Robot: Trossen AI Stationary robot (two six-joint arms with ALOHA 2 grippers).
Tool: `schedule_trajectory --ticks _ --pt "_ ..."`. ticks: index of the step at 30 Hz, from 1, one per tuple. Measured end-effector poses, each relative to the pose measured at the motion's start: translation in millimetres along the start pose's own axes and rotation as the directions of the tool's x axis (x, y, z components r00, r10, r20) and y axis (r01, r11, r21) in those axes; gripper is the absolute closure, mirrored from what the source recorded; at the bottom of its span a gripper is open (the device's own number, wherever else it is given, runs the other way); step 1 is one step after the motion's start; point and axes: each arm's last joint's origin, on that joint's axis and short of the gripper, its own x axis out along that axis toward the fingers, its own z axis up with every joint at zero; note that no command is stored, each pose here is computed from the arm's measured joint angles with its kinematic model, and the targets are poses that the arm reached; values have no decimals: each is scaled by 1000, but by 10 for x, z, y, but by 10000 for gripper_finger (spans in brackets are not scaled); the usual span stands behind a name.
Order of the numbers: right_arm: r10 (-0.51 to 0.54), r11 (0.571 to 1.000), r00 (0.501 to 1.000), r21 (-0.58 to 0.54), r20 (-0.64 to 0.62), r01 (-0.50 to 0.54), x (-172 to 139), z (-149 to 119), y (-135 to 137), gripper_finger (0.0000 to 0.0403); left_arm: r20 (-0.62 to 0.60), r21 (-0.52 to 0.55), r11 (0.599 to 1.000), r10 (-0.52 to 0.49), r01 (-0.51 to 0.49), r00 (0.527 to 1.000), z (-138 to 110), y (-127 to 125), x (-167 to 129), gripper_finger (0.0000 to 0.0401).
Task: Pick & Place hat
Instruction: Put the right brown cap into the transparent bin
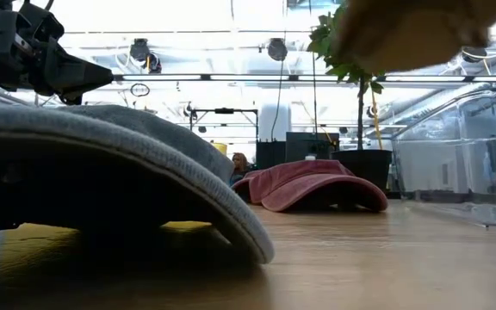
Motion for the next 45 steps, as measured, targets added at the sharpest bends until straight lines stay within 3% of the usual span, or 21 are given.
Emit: schedule_trajectory --ticks 3,8,18,23,31,35,41,45 --pt "-45 996 996 77 -73 50 -64 -69 -31 402 0 15 1000 0 0 1000 0 0 0 354" --pt "-96 985 965 116 -245 128 100 -117 -38 402 0 19 1000 0 0 1000 0 0 0 354" --pt "-195 978 841 -35 -504 206 644 -105 25 403 -20 -13 999 -37 37 999 -19 -11 0 354" --pt "-204 979 803 -116 -561 167 745 -115 27 403 -25 -15 999 -42 42 999 -25 -12 0 354" --pt "-168 982 849 -159 -500 101 578 -38 49 403 -25 -26 999 -42 42 999 -25 -12 0 354" --pt "-181 980 834 -164 -522 110 304 30 79 403 -25 -29 999 -43 42 999 -25 -12 -1 354" --pt "-104 989 911 -137 -398 52 -97 169 146 403 -26 -31 999 -43 42 999 -25 -12 -1 354" --pt "-83 990 925 -140 -370 32 -217 163 150 403 -30 -31 999 -43 42 999 -30 -12 -1 354"
